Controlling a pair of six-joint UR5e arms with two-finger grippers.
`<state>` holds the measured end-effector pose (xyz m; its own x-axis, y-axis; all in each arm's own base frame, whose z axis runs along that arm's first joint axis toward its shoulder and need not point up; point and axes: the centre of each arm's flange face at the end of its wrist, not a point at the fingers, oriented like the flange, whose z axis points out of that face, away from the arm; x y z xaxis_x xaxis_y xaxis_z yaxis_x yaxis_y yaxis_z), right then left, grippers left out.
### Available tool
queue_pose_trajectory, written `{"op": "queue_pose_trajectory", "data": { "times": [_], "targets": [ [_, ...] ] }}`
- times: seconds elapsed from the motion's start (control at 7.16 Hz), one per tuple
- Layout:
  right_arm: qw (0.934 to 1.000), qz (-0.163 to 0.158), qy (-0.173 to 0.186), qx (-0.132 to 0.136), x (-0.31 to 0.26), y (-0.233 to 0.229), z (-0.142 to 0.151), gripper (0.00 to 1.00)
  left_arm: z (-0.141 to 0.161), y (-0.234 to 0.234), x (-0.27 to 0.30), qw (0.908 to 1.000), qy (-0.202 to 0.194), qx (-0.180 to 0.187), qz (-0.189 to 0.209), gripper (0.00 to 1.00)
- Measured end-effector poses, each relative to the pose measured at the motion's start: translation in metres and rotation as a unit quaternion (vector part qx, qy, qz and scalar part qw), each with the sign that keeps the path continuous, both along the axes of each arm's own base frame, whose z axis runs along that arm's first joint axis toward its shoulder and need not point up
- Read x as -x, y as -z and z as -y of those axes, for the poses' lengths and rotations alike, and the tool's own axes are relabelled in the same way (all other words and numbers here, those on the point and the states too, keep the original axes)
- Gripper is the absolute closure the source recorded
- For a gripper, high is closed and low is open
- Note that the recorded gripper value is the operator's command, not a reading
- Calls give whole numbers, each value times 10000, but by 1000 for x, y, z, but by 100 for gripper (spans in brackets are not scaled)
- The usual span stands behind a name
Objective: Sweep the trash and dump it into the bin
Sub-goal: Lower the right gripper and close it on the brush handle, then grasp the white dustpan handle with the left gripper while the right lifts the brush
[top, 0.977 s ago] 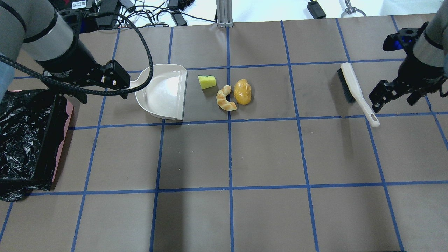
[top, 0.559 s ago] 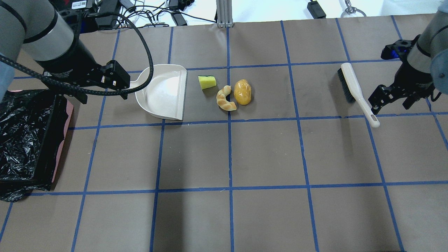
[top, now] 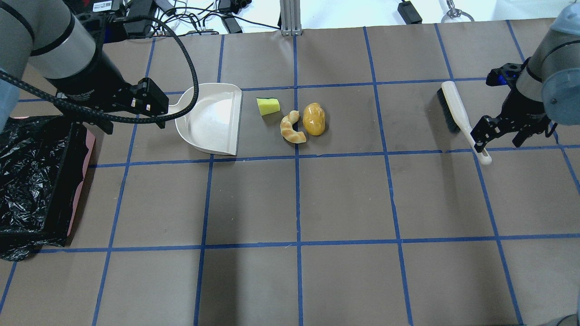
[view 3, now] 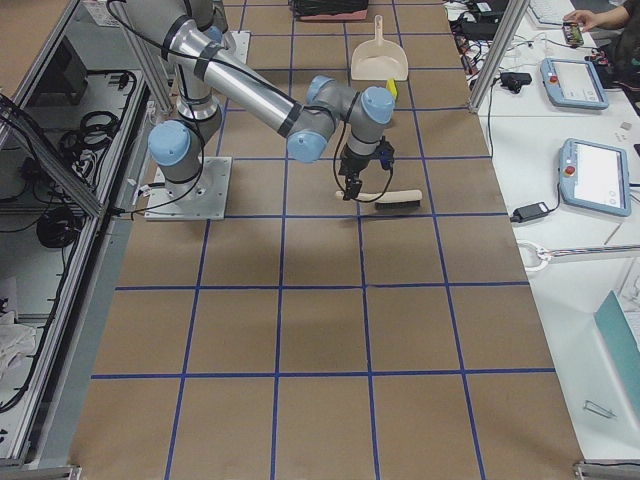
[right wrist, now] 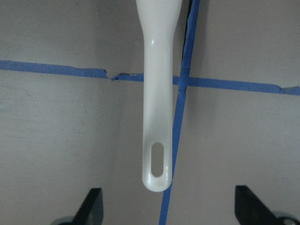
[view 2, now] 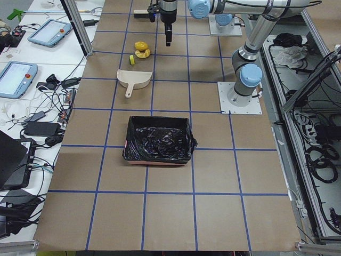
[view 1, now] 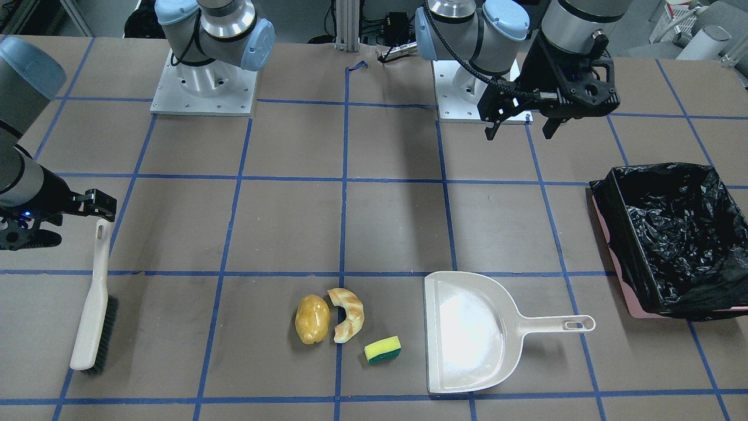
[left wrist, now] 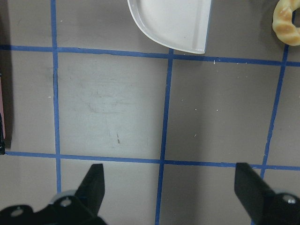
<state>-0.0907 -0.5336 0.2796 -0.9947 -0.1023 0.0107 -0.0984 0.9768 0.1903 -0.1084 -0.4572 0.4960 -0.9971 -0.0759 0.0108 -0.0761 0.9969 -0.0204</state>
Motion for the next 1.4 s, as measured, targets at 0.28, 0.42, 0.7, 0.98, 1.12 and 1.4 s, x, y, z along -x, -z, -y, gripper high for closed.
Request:
{"op": "queue_pose_trajectory", "data": {
  "times": [0.28, 0.42, 0.7, 0.98, 1.12, 1.4],
  "targets": [
    [9999, -47, 141, -15, 3, 14, 6, 0, 0, 0, 0, 10000, 0, -1, 0, 0],
    [9997, -33, 228, -34, 3, 20, 8, 0, 0, 0, 0, 10000, 0, -1, 0, 0],
    [9995, 34, 288, -139, 4, 35, 10, 1, 0, 0, 0, 10000, 0, -1, 0, 0],
    [9992, 72, 273, -288, 5, 49, 12, 15, 0, 0, 0, 10000, 0, -1, 0, 0],
    [9991, 69, 252, -329, 5, 52, 12, 21, 0, 0, 0, 10000, 2, -1, 0, 0],
    [9991, 71, 235, -336, 5, 53, 12, 23, 0, 0, 0, 10000, 2, 0, 0, 0]
  ]
}}
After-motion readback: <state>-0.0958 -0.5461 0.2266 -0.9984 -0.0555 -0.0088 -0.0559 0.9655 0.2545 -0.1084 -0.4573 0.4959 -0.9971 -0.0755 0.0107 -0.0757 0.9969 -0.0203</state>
